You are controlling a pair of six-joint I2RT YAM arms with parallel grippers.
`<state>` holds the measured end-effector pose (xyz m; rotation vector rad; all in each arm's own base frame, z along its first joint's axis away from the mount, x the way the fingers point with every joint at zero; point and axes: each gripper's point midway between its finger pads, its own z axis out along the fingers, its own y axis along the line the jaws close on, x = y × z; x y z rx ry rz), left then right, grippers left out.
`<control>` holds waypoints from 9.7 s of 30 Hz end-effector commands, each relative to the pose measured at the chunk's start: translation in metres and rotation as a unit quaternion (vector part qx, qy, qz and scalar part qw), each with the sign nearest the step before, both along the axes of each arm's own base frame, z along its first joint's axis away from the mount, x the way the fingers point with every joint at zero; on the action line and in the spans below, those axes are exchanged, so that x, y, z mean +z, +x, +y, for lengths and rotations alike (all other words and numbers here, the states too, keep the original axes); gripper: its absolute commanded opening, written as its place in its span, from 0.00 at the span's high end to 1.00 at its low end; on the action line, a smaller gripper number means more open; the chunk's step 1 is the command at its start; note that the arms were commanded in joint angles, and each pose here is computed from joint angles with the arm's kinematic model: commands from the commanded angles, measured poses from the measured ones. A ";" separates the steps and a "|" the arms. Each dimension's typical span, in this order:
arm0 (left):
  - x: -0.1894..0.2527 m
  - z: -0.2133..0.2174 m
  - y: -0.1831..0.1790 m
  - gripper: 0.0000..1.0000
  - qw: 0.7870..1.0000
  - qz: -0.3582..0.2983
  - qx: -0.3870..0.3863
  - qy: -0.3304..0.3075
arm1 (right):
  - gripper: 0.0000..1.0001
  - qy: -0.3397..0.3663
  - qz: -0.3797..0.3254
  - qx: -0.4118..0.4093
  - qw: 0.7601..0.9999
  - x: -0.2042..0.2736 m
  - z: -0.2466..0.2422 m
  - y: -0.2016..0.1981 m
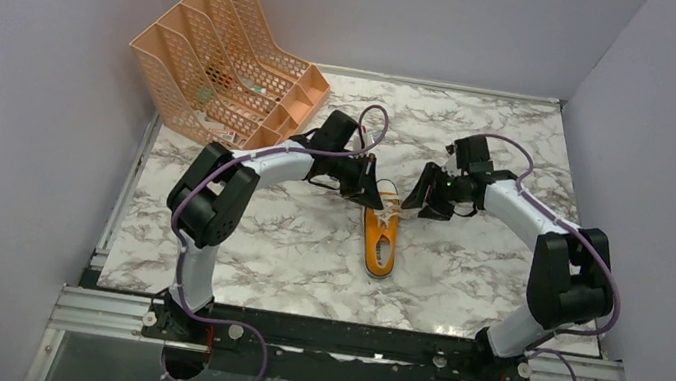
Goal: Tie the shoes
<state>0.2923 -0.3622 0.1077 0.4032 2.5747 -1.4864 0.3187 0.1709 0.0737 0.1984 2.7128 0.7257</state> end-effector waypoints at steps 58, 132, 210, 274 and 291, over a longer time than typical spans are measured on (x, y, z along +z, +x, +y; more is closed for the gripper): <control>0.003 0.000 0.000 1.00 1.000 -0.006 -0.013 0.003 | 0.60 -0.096 -0.082 0.156 0.980 0.038 0.089 -0.082; 0.004 0.017 0.020 0.26 0.994 -0.034 0.049 0.090 | 0.99 -0.244 0.003 0.010 0.970 0.061 -0.067 -0.154; 0.072 0.081 -0.047 0.45 0.990 -0.111 0.087 0.007 | 0.99 0.341 -0.093 0.366 0.861 0.178 0.116 -0.199; 0.073 0.083 -0.016 0.33 0.986 -0.142 0.077 0.050 | 0.99 0.123 -0.164 -0.023 0.979 0.070 0.016 0.073; 0.072 0.123 -0.028 0.31 0.975 -0.136 0.156 0.079 | 0.36 0.012 -0.100 0.239 0.966 0.066 0.151 0.006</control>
